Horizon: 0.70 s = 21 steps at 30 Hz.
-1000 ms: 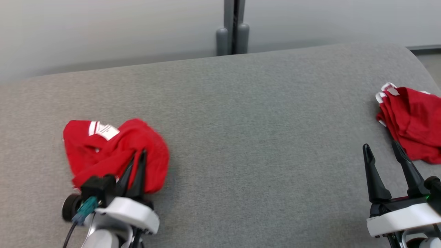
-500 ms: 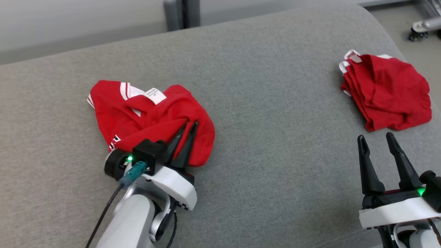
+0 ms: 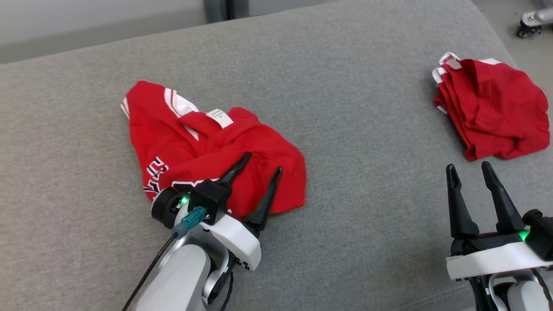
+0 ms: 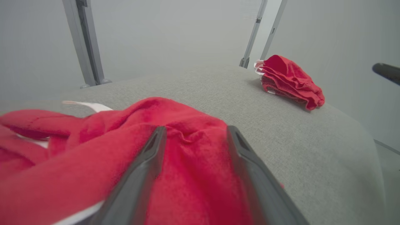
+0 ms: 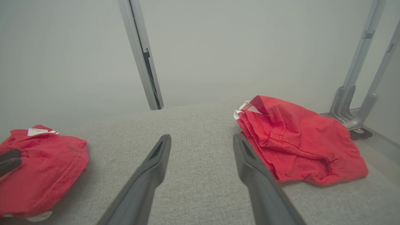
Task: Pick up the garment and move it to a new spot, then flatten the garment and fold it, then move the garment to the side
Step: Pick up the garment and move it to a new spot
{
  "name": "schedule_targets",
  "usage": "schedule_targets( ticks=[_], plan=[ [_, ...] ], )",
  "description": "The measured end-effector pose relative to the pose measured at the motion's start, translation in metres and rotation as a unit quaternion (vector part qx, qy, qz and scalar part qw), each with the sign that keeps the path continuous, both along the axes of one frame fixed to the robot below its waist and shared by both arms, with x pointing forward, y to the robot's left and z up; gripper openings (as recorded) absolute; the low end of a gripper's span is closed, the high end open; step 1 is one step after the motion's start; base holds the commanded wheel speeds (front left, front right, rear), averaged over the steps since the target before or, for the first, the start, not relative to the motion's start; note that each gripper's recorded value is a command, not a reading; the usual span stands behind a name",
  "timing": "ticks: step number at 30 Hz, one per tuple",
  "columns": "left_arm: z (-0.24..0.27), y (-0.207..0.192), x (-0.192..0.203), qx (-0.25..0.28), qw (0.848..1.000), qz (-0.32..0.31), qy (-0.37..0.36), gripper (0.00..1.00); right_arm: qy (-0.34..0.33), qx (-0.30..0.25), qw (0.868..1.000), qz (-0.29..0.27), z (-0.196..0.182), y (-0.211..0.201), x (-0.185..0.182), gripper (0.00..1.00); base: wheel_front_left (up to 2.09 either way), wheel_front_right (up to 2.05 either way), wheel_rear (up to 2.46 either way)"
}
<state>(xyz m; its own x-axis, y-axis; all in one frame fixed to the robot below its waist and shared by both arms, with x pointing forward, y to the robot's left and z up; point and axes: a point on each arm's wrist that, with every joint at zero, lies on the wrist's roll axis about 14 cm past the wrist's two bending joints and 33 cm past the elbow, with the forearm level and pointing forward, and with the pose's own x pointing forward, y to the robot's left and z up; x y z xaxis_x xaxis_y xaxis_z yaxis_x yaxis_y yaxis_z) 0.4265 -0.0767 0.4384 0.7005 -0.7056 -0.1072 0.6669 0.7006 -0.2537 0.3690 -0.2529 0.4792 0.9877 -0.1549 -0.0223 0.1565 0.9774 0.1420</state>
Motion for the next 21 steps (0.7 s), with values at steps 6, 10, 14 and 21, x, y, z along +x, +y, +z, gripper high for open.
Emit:
schedule_targets(
  ticks=[6, 10, 14, 21],
  plan=[
    [0.022, 0.045, 0.016, -0.008, 0.995, 0.09, -0.036, 1.0, -0.014, 0.0, 0.999, 0.03, 0.008, 0.015, 0.008, 1.0, 0.0, 0.0, 0.0],
    [0.023, 0.078, 0.02, -0.005, 0.989, 0.143, -0.037, 1.0, -0.016, 0.001, 0.999, 0.044, 0.01, 0.022, 0.011, 1.0, 0.0, 0.0, 0.0],
    [0.027, 0.129, 0.025, 0.01, 0.976, 0.212, -0.046, 1.0, -0.017, 0.0, 0.998, 0.062, 0.013, 0.032, 0.015, 1.0, 0.0, 0.0, 0.0],
    [0.031, 0.202, 0.009, 0.034, 0.95, 0.306, -0.053, 1.0, -0.021, -0.002, 0.996, 0.083, 0.02, 0.044, 0.013, 1.0, 0.0, 0.0, 0.0]
  ],
)
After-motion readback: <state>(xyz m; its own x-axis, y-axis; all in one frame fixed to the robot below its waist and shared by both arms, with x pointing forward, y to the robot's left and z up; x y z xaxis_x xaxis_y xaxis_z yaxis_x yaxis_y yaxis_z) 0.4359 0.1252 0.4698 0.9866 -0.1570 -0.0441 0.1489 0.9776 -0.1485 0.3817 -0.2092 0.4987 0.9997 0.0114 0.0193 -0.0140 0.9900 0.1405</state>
